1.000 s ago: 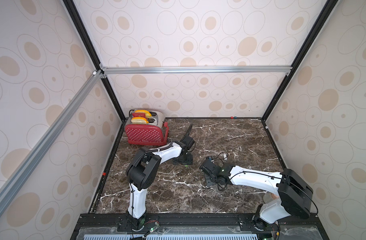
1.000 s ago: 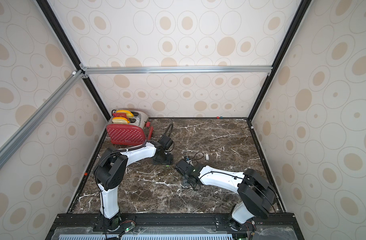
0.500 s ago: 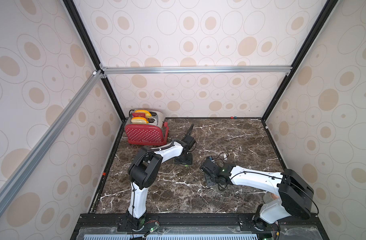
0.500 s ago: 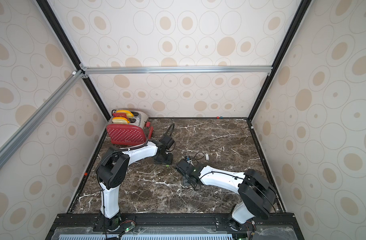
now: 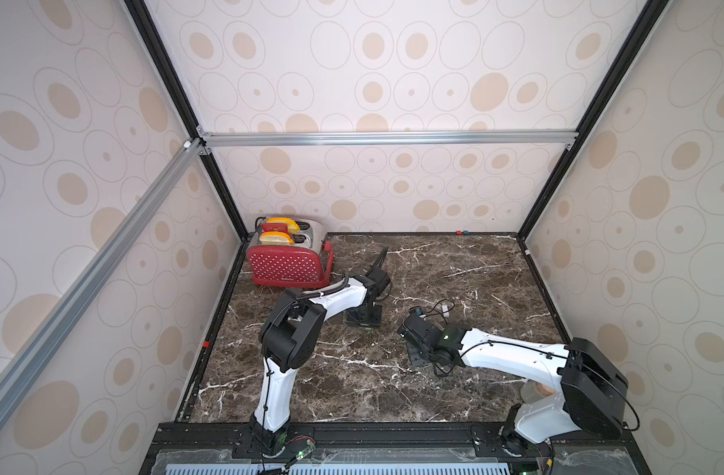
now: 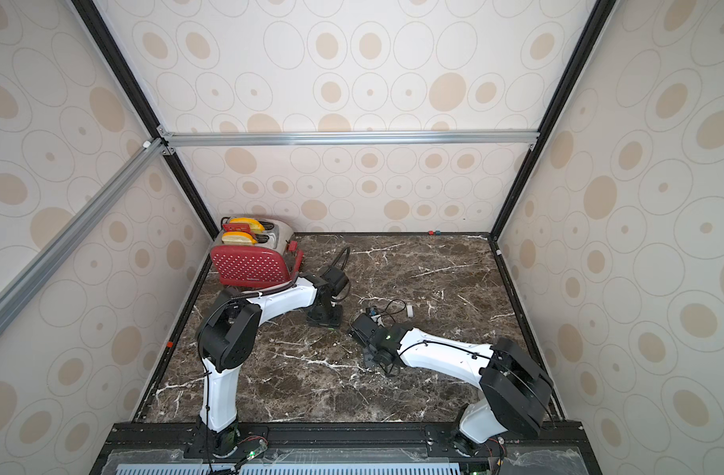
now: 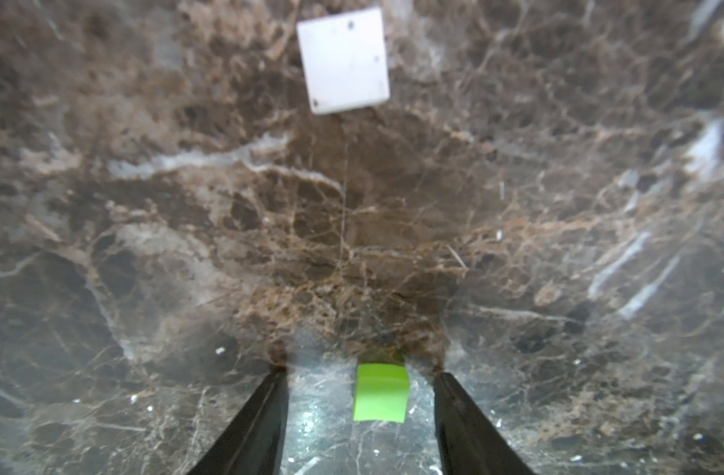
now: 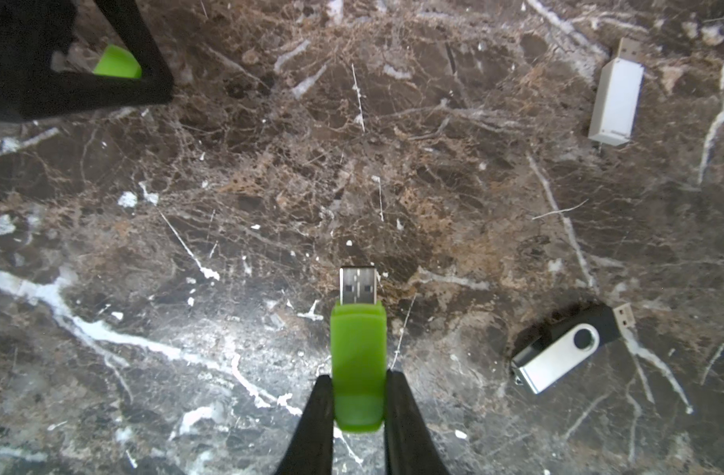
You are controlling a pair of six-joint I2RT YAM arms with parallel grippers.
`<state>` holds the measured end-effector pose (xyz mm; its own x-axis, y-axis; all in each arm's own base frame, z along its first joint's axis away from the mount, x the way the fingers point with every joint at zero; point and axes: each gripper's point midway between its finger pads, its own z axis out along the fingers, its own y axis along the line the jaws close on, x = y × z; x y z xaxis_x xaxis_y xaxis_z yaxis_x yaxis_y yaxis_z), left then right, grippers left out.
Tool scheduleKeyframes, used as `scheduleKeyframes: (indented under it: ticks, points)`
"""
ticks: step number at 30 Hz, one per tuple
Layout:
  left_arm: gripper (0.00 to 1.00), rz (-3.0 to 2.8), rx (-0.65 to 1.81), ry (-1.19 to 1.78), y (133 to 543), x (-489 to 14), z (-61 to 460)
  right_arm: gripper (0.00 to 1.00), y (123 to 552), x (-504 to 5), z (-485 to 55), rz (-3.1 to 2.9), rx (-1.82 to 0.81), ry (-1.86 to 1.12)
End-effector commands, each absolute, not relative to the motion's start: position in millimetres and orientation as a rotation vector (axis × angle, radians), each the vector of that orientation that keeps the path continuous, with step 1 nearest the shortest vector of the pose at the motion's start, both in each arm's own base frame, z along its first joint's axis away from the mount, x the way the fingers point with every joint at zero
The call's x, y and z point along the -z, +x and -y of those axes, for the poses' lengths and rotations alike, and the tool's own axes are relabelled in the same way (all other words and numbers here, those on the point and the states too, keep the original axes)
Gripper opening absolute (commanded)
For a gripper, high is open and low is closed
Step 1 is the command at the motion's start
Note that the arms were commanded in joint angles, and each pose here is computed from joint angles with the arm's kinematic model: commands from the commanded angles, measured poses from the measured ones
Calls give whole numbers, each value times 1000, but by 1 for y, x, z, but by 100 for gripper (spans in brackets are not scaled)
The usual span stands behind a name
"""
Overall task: Close the usb drive cover
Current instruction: Pick up the USB drive from the center of the board, then pick up the cover from the center of the board.
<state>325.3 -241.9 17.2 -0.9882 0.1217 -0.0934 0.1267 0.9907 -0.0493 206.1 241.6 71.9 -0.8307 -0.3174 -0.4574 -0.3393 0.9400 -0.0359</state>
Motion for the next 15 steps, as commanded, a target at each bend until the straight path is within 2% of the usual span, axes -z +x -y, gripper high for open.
scheduleKeyframes:
  ticks: [1,15]
  points:
    - [56,-3171,68,246,298,4,244,5,207,-76,-230,-2612,-15,-477]
    - [46,-3218,64,237,291,8,244,4,206,-77,-231,-2606,-34,-493]
